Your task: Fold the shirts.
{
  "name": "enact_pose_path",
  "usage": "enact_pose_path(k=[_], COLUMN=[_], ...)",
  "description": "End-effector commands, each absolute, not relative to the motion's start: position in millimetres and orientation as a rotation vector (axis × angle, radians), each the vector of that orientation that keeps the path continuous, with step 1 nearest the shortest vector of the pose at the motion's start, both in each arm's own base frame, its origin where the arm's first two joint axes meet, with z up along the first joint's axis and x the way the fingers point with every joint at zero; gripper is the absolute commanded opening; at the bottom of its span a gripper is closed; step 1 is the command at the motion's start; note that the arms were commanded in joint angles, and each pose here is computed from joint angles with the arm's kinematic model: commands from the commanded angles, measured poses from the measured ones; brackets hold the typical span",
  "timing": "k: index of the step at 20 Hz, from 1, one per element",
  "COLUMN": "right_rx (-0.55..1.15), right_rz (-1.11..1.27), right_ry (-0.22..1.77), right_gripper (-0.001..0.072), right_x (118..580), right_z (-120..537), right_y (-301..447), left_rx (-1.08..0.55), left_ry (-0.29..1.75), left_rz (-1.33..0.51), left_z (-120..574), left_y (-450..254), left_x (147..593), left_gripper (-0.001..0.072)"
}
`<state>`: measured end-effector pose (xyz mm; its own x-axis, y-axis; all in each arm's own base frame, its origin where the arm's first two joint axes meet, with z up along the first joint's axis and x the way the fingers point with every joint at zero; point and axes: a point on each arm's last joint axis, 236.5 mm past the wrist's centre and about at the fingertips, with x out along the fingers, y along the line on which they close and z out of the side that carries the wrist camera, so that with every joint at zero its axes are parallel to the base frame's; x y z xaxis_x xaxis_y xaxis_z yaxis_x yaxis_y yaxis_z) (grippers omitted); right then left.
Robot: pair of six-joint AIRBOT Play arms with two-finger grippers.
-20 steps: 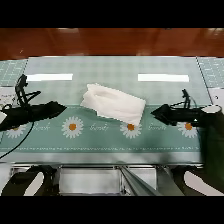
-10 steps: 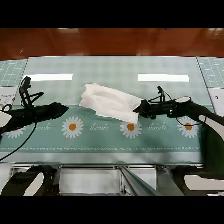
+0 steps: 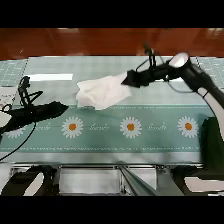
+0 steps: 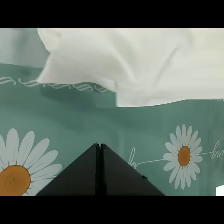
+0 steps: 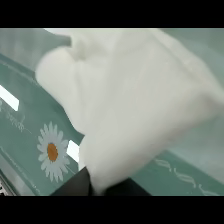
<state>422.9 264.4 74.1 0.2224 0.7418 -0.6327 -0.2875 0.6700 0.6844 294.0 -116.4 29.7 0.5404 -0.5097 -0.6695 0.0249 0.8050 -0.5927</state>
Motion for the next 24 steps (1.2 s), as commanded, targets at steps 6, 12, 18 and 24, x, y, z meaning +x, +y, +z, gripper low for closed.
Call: enact_pose_path(k=[6, 12, 18, 24], right_rx=[0.253, 0.411, 0.620, 0.711], right_rz=[0.427, 0.094, -0.118, -0.303], right_ry=[1.011, 0.850, 0.768, 0.886], right_gripper=[0.0025, 0.0025, 0.0025, 0.0025], right_x=[453.1, 432.3, 368.5, 292.8], right_z=[212.9, 266.2, 282.0, 254.0], right_y=[120.4, -47.0, -171.0, -228.1], left_rx=[-0.589, -0.593, -0.615, -0.672], left_ry=[0.943, 0.941, 0.848, 0.751], left_rz=[-0.341, -0.342, -0.257, -0.091], left_z=[33.1, 33.8, 46.4, 59.8], left_y=[-118.1, -118.6, -90.5, -26.1], left_x=[296.5, 296.8, 318.8, 336.4], left_gripper=[0.0026, 0.0026, 0.0026, 0.0026])
